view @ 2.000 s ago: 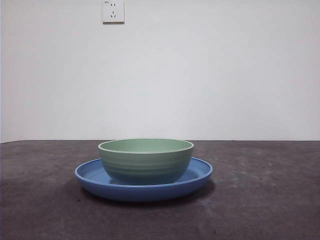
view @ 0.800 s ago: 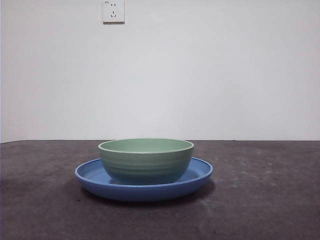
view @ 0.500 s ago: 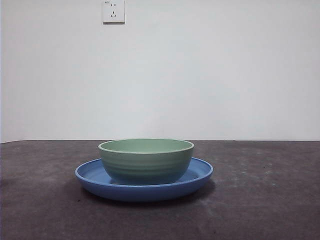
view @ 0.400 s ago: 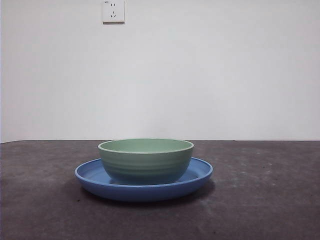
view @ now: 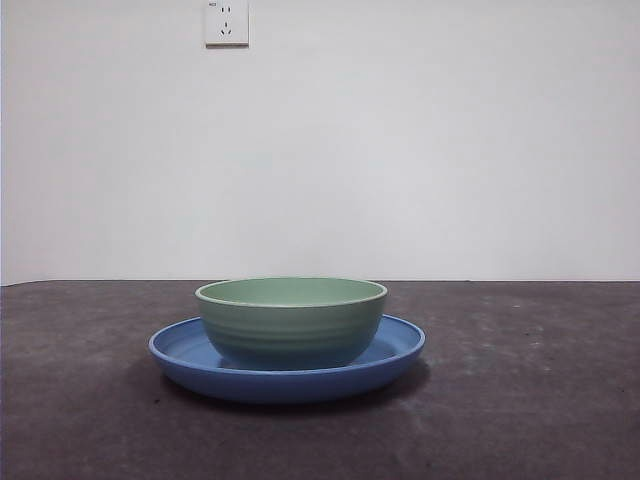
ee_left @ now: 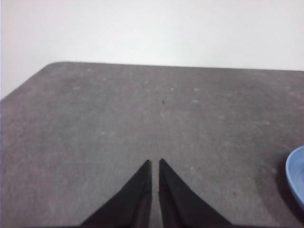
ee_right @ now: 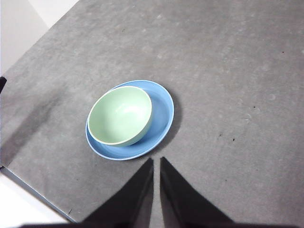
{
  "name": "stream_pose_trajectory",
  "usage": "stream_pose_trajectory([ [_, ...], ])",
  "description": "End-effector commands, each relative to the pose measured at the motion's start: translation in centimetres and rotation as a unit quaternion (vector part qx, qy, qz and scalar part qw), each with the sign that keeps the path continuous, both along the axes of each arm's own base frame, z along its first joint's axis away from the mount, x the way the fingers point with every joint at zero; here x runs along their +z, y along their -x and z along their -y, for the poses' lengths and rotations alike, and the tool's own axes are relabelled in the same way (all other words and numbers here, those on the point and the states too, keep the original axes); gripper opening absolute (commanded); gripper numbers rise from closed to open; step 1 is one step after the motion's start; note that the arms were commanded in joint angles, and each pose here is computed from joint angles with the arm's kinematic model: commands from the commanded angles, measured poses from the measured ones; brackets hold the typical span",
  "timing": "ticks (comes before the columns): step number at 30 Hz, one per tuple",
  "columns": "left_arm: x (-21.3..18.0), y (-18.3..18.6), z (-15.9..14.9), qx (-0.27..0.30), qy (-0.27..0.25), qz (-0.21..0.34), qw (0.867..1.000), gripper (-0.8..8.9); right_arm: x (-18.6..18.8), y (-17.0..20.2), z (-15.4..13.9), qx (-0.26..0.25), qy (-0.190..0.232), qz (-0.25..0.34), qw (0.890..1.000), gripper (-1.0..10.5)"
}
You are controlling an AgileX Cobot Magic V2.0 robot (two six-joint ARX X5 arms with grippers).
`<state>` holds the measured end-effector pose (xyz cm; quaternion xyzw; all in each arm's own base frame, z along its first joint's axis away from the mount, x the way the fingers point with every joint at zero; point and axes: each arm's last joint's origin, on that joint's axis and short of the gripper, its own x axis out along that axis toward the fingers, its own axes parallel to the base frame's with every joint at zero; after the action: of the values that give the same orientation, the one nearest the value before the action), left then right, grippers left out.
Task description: Place the green bowl on the blue plate
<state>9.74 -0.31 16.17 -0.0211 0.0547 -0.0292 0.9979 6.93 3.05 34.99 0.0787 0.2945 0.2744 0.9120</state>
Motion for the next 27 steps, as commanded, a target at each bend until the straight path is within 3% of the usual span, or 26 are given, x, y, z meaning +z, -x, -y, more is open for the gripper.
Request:
stream_pose_trajectory([
  [1,-1.09,0.01,-0.04,0.008,0.000,-0.029,1.000,0.25,0.54,-0.01,-0.04,0.004,0.000,0.013,1.000,0.2],
  [3,-1.44,0.09,-0.01,0.007,0.000,-0.047,0.999,0.25,0.54,-0.01,-0.04,0.004,0.000,0.013,1.000,0.2],
  [27,-1.30,0.16,0.08,0.002,0.000,-0.038,0.999,0.25,0.33,0.23,0.13,-0.002,-0.002,0.017,1.000,0.2],
])
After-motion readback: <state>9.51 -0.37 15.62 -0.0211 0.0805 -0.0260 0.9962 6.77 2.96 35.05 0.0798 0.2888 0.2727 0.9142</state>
